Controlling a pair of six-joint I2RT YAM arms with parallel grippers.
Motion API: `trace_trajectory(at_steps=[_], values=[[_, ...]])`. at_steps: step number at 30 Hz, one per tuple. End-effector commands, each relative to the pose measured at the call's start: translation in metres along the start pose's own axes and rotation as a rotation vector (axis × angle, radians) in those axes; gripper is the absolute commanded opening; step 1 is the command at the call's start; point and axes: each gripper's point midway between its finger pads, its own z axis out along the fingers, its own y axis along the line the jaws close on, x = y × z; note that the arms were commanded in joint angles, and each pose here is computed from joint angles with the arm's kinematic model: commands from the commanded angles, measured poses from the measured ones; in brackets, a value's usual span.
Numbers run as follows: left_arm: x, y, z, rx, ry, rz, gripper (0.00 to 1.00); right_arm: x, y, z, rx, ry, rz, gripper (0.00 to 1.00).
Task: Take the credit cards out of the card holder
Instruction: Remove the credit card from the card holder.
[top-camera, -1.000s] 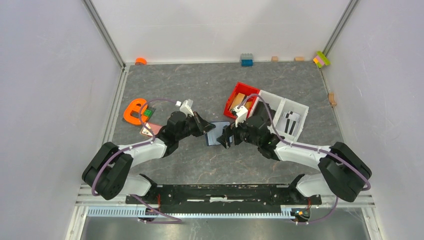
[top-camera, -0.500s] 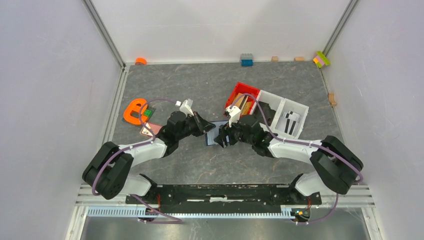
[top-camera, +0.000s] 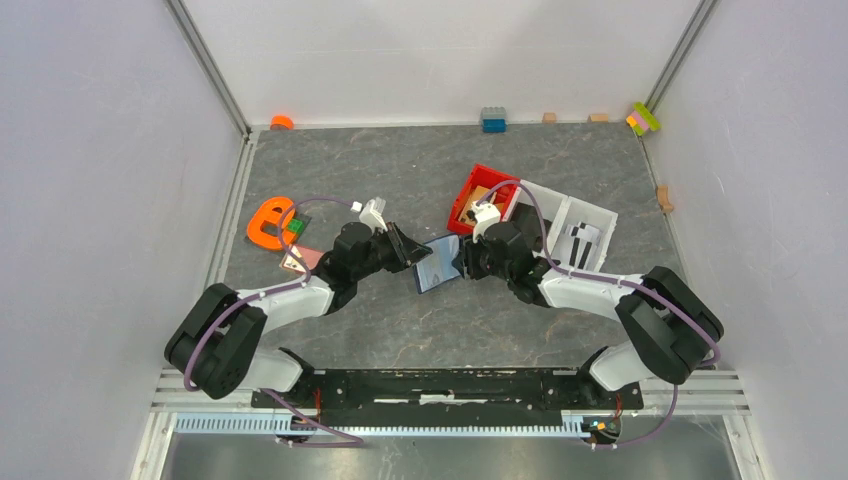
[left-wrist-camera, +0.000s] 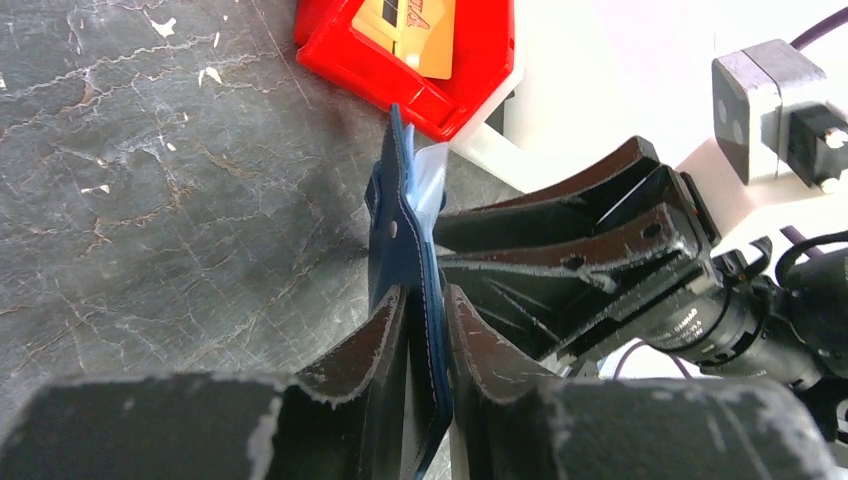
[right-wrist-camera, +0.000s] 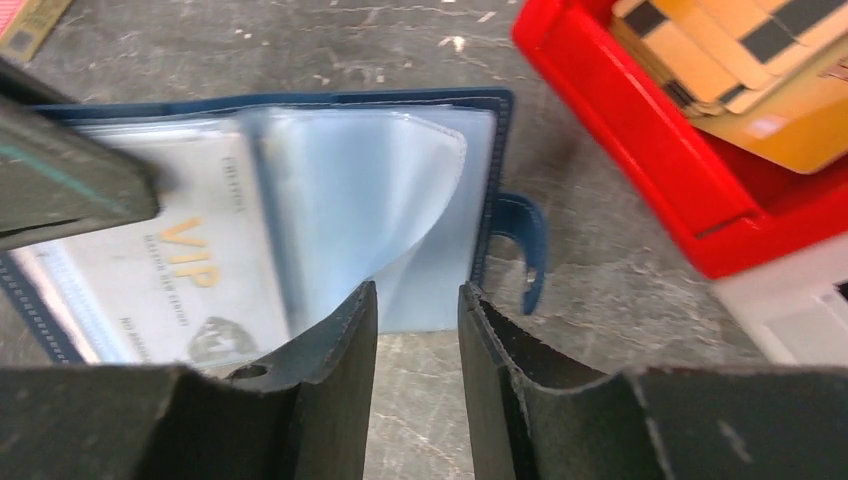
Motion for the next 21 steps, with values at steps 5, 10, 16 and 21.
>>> trace_trajectory(at_steps=[5, 10, 16, 21], values=[[-0.019, -0.031, 0.000, 0.087, -0.038, 0.010, 0.24, -0.014, -0.022, -0.011, 0.063, -0.060, 0.067, 0.67], [-0.018, -0.029, 0.000, 0.079, -0.035, 0.015, 0.23, -0.025, -0.022, -0.023, 0.062, -0.115, 0.049, 0.75], [-0.017, -0.030, 0.001, 0.077, -0.026, 0.017, 0.22, -0.038, -0.028, -0.040, 0.095, -0.193, 0.040, 0.74], [-0.020, -0.029, -0.002, 0.068, -0.045, 0.029, 0.22, -0.046, -0.032, -0.052, 0.115, -0.251, 0.044, 0.76]])
